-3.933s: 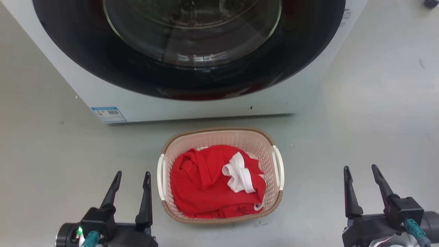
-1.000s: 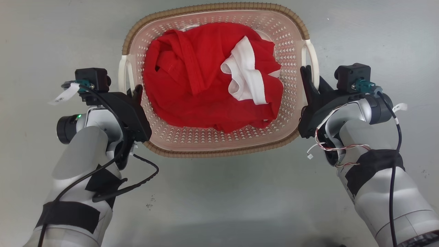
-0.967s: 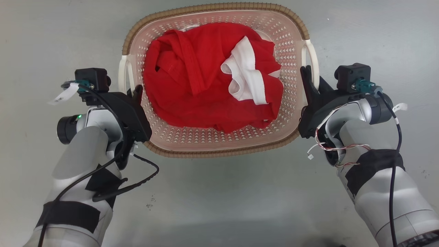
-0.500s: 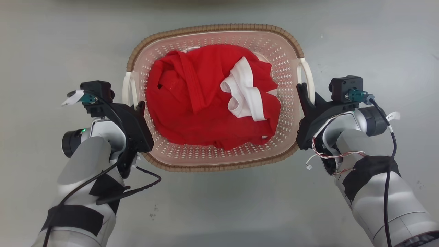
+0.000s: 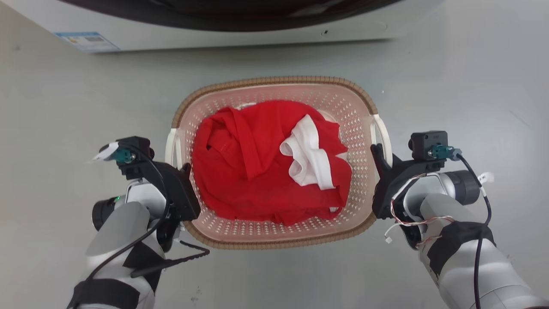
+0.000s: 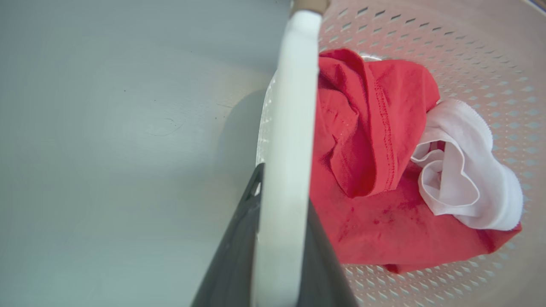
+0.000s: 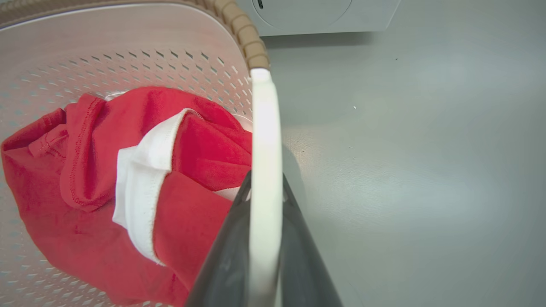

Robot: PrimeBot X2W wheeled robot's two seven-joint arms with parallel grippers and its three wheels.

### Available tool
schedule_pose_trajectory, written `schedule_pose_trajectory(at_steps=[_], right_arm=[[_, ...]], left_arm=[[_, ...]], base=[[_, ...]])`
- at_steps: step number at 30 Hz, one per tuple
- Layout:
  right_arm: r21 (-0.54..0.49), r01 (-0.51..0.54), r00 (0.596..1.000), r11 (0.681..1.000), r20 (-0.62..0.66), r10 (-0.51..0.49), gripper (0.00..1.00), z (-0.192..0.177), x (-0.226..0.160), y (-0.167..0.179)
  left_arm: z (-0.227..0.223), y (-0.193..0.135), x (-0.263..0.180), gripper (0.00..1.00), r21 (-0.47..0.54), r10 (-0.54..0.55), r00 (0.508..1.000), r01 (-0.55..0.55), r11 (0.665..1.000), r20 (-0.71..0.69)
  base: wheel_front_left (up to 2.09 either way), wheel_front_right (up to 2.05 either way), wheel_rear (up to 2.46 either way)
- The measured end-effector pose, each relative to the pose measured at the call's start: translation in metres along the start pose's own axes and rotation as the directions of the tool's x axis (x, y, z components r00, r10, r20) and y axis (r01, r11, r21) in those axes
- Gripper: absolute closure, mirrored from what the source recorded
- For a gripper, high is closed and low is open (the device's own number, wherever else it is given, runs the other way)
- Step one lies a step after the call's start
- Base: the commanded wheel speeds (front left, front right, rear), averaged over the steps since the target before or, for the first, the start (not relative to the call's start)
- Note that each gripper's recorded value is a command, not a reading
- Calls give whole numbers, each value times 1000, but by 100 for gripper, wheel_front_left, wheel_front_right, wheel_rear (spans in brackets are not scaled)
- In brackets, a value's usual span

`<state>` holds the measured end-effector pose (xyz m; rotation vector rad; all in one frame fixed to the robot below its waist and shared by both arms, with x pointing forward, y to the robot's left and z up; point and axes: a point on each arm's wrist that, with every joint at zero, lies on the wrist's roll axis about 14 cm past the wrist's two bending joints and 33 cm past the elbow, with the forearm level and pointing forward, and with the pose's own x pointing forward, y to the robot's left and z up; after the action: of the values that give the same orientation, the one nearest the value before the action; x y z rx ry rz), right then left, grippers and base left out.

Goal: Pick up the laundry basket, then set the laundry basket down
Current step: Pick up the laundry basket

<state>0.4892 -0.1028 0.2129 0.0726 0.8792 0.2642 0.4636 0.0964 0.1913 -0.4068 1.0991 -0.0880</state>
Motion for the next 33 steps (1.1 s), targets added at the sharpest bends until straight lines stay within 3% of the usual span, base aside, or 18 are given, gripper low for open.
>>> schedule_pose_trajectory(at_steps=[19,33], right_arm=[[53,6,998,999,56,-9,100,24,-76,16],[102,7,1000,995,23,-9,100,1,-126,27]], left_arm=[[5,-26,-77,100,-16,-36,997,37,999,74],[-25,-32,-122,100,-25,-52,998,53,998,46]], base=[[0,0,0],[0,0,0]])
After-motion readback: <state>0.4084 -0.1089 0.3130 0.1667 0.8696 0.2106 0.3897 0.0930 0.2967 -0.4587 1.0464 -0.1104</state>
